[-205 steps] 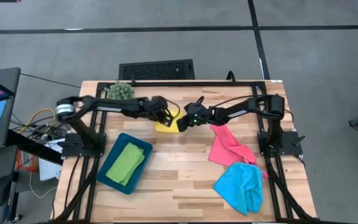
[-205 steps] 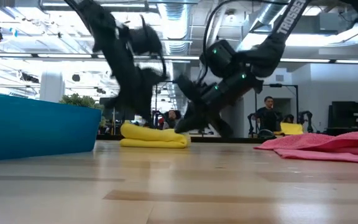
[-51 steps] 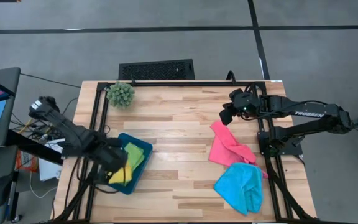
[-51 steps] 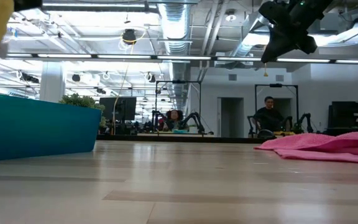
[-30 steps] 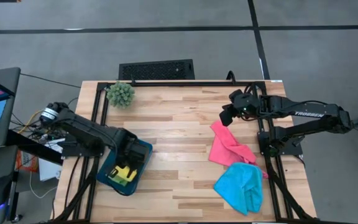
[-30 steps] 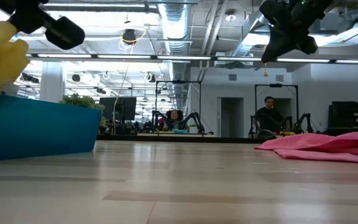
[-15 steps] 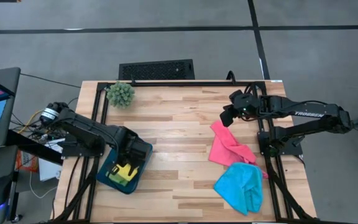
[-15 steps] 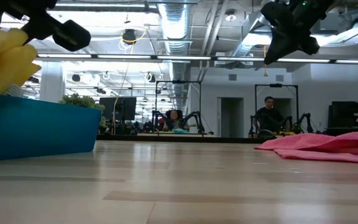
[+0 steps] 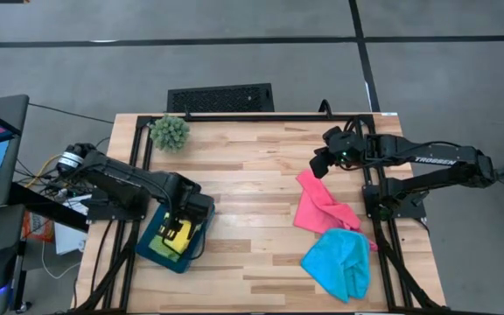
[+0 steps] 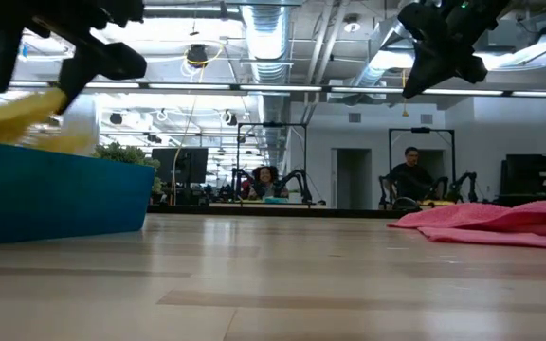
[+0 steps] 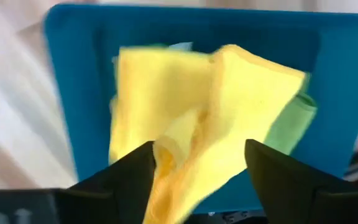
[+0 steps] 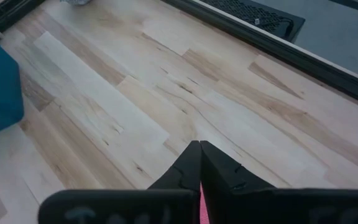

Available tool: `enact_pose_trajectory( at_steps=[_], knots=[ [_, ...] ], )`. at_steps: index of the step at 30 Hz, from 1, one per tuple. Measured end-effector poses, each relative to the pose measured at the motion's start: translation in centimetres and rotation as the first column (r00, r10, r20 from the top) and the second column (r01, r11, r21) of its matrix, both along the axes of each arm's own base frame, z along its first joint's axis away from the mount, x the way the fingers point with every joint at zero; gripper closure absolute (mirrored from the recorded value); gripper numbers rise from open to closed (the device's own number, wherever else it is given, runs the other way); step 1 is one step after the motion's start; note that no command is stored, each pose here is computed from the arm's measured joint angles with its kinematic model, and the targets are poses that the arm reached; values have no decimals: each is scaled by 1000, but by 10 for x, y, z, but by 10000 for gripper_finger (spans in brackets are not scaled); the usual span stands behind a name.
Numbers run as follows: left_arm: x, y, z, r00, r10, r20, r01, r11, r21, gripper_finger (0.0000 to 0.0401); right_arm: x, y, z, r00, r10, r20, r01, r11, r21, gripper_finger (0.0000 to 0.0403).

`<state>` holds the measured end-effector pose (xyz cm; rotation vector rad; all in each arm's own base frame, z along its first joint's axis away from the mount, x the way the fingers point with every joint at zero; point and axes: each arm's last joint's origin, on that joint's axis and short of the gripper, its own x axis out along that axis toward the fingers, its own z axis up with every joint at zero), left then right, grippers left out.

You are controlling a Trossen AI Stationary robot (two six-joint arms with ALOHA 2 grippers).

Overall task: Fold microfiber towels
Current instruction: Put the yellow microfiber towel into the blue bin, then fold the pink microfiber towel

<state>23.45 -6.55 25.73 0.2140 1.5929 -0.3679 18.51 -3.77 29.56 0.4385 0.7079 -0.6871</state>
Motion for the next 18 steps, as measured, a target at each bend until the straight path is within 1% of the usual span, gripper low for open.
enact_pose_trajectory(
  at_steps=[2,6,10,13,15,18],
  knots=[
    [0,4,0,999,43,-6,-43,999,23,147,0,0,0,1000,0,0,0,1000,0,372],
    [-2,11,1,995,89,-38,-87,995,53,122,0,0,0,1000,0,0,0,1000,0,371],
    [-6,17,1,989,123,-85,-116,990,84,114,0,0,0,1000,0,0,0,1000,0,373],
    [-7,22,1,982,169,-91,-158,980,117,114,0,0,0,1000,0,0,0,1000,0,375],
    [-6,25,2,971,220,-96,-209,972,106,115,0,0,0,1000,0,0,0,1000,0,375],
    [-1,32,8,940,331,-85,-328,944,41,115,-1,0,-1,1000,-11,-3,11,1000,18,375]
  ],
)
